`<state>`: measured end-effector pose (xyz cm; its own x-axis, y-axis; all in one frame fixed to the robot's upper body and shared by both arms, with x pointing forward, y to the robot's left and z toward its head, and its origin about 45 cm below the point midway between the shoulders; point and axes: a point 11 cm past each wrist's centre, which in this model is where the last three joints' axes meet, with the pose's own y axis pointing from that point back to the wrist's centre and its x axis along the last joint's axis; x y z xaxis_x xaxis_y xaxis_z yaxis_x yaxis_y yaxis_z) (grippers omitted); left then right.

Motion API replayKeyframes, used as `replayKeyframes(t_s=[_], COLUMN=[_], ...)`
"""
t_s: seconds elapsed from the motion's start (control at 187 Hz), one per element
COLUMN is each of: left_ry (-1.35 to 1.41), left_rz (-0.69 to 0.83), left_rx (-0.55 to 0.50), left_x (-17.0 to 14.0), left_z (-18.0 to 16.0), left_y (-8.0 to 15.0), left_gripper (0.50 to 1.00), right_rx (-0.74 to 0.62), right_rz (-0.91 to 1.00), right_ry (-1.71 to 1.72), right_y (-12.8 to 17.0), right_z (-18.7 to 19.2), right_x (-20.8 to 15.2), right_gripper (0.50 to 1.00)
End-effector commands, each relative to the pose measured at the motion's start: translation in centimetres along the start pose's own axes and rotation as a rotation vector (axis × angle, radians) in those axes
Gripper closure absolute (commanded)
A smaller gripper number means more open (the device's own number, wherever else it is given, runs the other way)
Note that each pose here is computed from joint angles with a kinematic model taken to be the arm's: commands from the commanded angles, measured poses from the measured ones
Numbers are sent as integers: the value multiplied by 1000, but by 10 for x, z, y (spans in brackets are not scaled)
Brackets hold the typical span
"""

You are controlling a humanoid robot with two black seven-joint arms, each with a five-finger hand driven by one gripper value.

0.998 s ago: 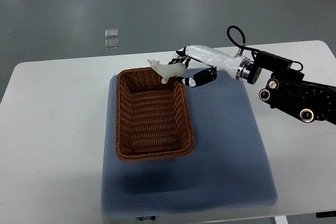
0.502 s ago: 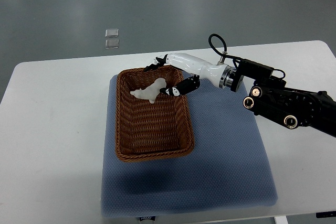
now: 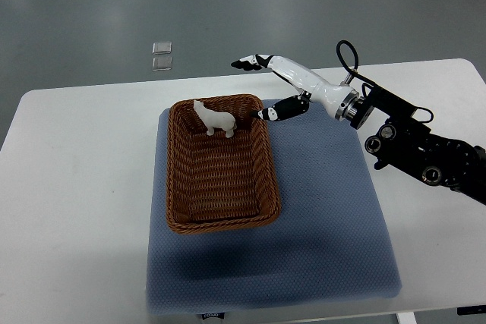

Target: Place white bear in brown basket with right hand

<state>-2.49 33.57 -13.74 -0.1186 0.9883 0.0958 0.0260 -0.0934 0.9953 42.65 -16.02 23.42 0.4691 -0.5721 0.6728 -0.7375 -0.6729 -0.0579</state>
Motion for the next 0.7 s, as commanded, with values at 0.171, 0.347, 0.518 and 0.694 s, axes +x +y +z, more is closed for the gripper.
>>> replayKeyframes(t_s=[0.171,0.347,0.518,0.694], left_ry=[0,1,0,0], left_rz=[0,0,0,0], left_rx=[0,0,0,0], left_x=[0,0,0,0], left_z=[0,0,0,0], left_y=[0,0,0,0], left_gripper=[500,500,500,500], right_rx=[-130,-200,-255,-246], right_rz=[255,454,593,645], right_ry=[-346,-627,-834,-1022], right_y=[36,59,80,92], right_z=[42,71,94,111], right_x=[37,52,58,58], right_gripper=[642,605,585,576])
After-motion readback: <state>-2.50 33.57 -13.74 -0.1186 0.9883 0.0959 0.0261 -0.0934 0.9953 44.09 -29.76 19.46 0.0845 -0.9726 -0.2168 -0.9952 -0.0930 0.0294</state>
